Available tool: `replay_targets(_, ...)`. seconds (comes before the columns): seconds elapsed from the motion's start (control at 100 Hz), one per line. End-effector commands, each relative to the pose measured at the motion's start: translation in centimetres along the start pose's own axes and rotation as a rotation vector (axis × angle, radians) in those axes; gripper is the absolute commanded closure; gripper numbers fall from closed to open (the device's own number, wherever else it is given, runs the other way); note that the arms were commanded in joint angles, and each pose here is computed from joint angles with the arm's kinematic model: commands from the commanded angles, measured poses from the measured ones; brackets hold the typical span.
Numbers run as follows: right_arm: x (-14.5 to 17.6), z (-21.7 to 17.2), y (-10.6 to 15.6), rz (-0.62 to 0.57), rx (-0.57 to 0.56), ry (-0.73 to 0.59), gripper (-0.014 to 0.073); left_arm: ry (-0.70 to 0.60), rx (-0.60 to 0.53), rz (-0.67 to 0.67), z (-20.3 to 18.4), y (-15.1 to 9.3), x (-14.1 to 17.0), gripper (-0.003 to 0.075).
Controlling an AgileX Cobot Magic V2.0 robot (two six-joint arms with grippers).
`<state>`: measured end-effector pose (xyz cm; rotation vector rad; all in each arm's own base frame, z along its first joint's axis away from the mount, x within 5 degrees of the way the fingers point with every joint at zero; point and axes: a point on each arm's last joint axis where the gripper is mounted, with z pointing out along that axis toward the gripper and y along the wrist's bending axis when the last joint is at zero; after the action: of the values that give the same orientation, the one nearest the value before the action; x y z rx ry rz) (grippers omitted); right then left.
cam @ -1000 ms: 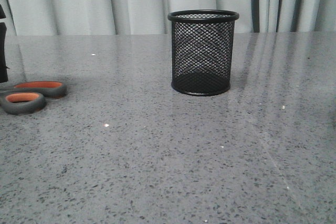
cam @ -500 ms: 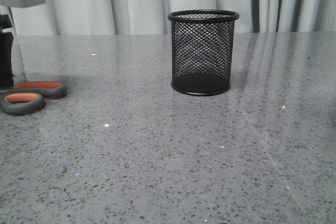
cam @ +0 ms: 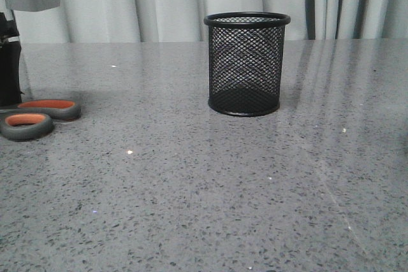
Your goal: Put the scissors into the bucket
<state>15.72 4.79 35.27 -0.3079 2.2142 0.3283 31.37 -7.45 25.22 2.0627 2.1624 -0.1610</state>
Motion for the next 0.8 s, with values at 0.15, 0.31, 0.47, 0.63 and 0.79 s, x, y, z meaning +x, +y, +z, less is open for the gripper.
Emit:
replay_targets(0.15, -1.5, -0.8, 0.1, -0.010, 0.004, -0.099, 0.0087, -0.034, -0.013, -0.004, -1.0, -0.2, -0.5, 0.0434)
replay_targets(0.31, -1.5, -0.8, 0.1, -0.010, 0.004, -0.099, 0.0087, -0.031, 0.008, -0.003, -1.0, -0.3, -0.4, 0.0629)
replay_targets(0.47, -1.5, -0.7, 0.1, -0.010, 0.004, -0.098, 0.0087, -0.028, 0.028, -0.002, -1.1, -0.6, -0.4, 0.0696)
replay_targets(0.63, -1.5, -0.7, 0.1, -0.010, 0.004, -0.098, 0.0087, -0.039, -0.010, 0.006, -2.8, -0.5, -0.8, 0.0698)
replay_targets(0.79, -1.5, -0.7, 0.1, -0.010, 0.004, -0.098, 0.0087, -0.114, -0.123, 0.018, -6.4, -0.2, -1.9, 0.0698)
